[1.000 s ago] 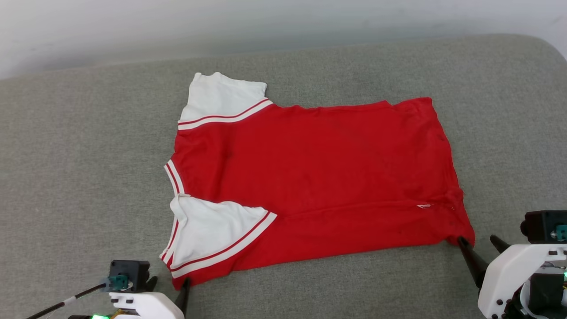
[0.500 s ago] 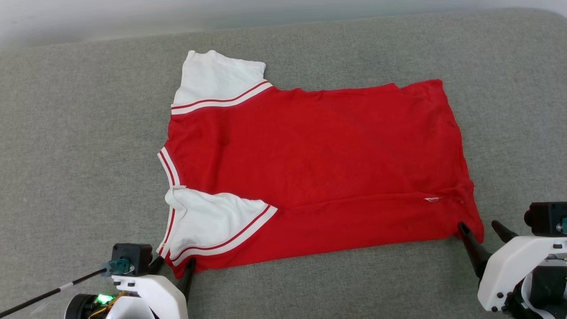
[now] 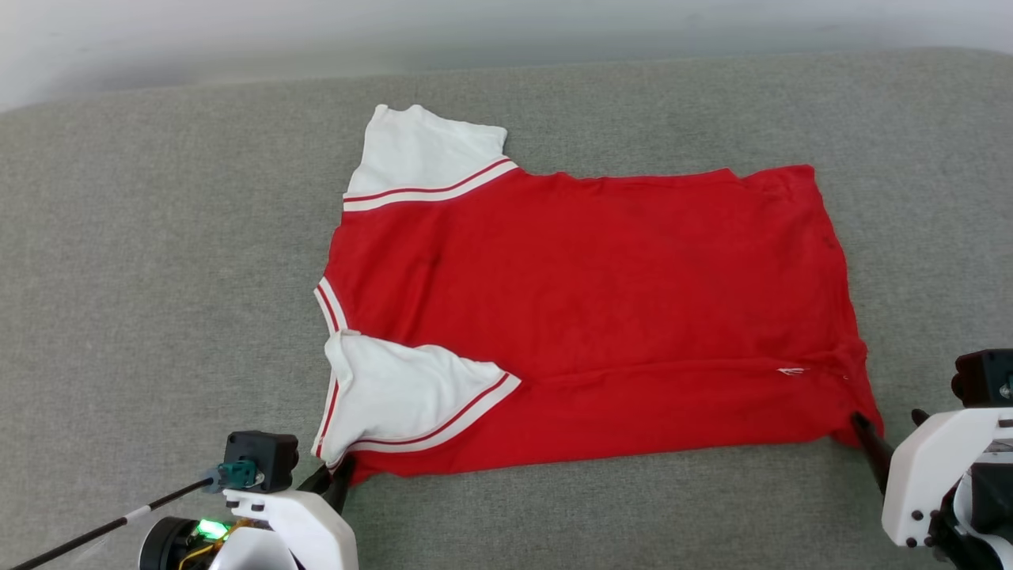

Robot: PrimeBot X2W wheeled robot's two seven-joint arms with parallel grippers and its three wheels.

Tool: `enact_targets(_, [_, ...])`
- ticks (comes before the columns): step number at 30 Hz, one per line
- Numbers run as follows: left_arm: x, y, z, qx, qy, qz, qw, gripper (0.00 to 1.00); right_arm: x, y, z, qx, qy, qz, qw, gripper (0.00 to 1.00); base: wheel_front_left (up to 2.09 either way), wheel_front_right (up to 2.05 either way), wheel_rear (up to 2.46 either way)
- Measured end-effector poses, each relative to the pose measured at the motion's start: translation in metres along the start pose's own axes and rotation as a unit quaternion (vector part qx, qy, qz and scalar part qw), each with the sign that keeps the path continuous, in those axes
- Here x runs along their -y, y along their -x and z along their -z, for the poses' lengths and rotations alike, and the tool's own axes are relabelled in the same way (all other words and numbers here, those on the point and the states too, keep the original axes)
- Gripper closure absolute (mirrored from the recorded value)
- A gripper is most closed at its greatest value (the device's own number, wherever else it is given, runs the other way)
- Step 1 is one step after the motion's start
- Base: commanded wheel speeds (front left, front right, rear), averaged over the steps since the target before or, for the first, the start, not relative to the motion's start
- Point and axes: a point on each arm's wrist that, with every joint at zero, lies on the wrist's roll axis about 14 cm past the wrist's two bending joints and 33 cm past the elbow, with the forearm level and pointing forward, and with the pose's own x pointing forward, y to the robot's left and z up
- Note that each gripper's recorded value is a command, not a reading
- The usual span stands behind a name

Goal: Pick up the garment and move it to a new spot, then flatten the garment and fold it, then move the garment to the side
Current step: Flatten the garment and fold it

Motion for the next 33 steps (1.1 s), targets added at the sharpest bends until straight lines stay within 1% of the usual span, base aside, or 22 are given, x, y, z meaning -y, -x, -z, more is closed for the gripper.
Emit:
enact_targets(7, [0.002, 0.009, -0.019, 0.031, 0.000, 0.005, 0.999, 1.00, 0.006, -0.023, 0.013, -0.046, 0.008, 0.014, 0.999, 0.00, 0.00, 0.00, 0.00])
enact_targets(11, [-0.001, 0.011, -0.022, 0.035, -0.003, 0.000, 0.999, 1.00, -0.001, -0.036, 0.028, -0.078, 0.008, 0.006, 0.997, 0.00, 0.00, 0.00, 0.00])
enact_targets(16, [-0.002, 0.010, -0.018, 0.026, 0.000, -0.002, 1.000, 1.00, -0.013, -0.046, 0.036, -0.101, -0.001, -0.014, 0.995, 0.00, 0.00, 0.00, 0.00])
enact_targets(17, [-0.002, 0.010, -0.016, 0.020, 0.001, -0.001, 1.000, 1.00, -0.014, -0.047, 0.037, -0.103, -0.003, -0.016, 0.995, 0.03, 0.00, 0.00, 0.00])
enact_targets(18, [-0.002, 0.010, -0.014, 0.017, 0.001, -0.001, 1.000, 1.00, -0.014, -0.048, 0.038, -0.105, -0.005, -0.018, 0.994, 0.51, 0.00, 0.00, 0.00])
enact_targets(19, [-0.002, 0.009, -0.012, 0.014, 0.001, 0.000, 1.000, 1.00, -0.015, -0.049, 0.039, -0.107, -0.006, -0.019, 0.994, 0.72, 0.00, 0.00, 0.00])
enact_targets(20, [-0.002, 0.009, -0.011, 0.011, 0.000, 0.001, 1.000, 1.00, -0.015, -0.050, 0.039, -0.107, -0.006, -0.019, 0.994, 1.00, 0.00, 0.00, 0.00])
enact_targets(24, [-0.004, 0.010, -0.011, 0.008, -0.003, 0.003, 1.000, 1.00, -0.019, -0.050, 0.037, -0.099, 0.001, -0.025, 0.995, 1.00, 0.00, 0.00, 0.00])
enact_targets(26, [-0.010, 0.013, -0.013, 0.009, -0.013, 0.000, 1.000, 1.00, -0.019, -0.047, 0.033, -0.090, 0.000, -0.027, 0.996, 1.00, 0.00, 0.00, 0.00])
enact_targets(29, [-0.017, 0.019, -0.011, 0.000, -0.029, -0.004, 1.000, 1.00, -0.017, -0.039, 0.029, -0.078, -0.002, -0.027, 0.997, 1.00, 0.00, 0.00, 0.00])
enact_targets(33, [-0.017, 0.028, -0.005, -0.010, -0.034, -0.001, 0.999, 1.00, -0.009, -0.021, 0.022, -0.058, 0.002, -0.019, 0.998, 1.00, 0.00, 0.00, 0.00])
